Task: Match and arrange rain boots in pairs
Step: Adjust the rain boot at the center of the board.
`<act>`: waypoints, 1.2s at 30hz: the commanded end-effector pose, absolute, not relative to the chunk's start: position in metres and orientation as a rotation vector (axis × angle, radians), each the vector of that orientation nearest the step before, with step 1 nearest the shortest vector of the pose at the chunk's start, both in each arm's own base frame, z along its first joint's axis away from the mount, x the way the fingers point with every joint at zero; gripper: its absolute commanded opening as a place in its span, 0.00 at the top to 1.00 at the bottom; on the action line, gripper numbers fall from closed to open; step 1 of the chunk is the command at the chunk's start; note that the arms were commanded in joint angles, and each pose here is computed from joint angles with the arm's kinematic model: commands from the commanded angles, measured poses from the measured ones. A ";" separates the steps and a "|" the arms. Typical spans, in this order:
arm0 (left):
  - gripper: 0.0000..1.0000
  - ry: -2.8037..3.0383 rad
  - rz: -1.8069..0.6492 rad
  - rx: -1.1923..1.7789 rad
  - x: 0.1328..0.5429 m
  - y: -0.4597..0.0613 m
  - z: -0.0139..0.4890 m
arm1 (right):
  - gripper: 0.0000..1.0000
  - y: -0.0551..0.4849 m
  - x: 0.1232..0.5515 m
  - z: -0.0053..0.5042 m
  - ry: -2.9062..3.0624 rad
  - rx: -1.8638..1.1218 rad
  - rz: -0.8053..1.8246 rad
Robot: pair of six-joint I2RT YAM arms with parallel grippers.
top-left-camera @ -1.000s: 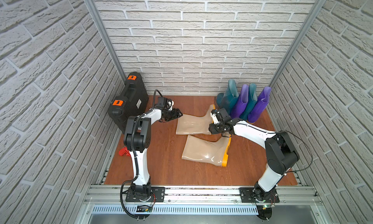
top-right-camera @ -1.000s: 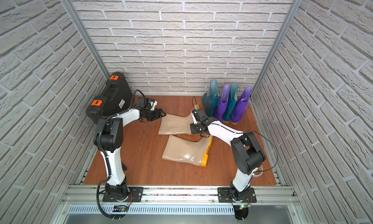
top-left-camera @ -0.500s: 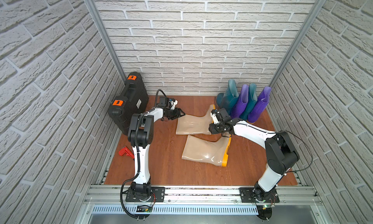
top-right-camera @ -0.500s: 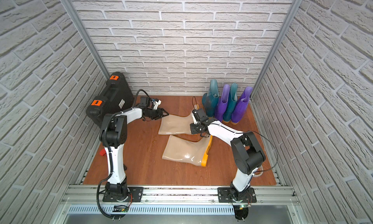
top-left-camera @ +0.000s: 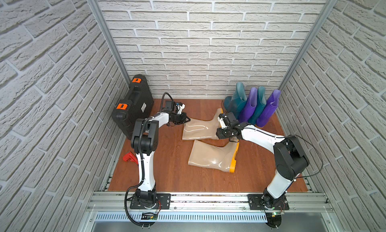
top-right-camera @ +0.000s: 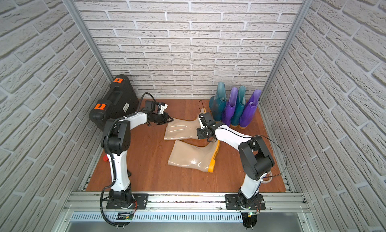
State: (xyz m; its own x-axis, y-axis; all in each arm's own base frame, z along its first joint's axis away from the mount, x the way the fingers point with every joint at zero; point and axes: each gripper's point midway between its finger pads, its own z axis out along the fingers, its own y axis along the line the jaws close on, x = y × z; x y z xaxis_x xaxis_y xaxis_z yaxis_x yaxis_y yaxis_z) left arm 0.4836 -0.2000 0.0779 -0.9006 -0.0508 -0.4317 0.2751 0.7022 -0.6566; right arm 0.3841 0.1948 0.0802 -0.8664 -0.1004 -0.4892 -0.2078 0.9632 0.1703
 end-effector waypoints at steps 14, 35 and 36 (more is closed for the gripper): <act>1.00 2.461 -0.613 0.211 0.454 -0.154 0.266 | 0.58 0.217 0.392 0.142 2.509 -0.237 0.424; 0.68 2.489 -0.462 0.267 0.432 -0.133 0.286 | 0.57 0.288 0.381 0.130 2.506 -0.376 0.569; 0.59 2.476 -0.450 0.266 0.432 -0.131 0.291 | 0.56 0.289 0.381 0.130 2.505 -0.381 0.569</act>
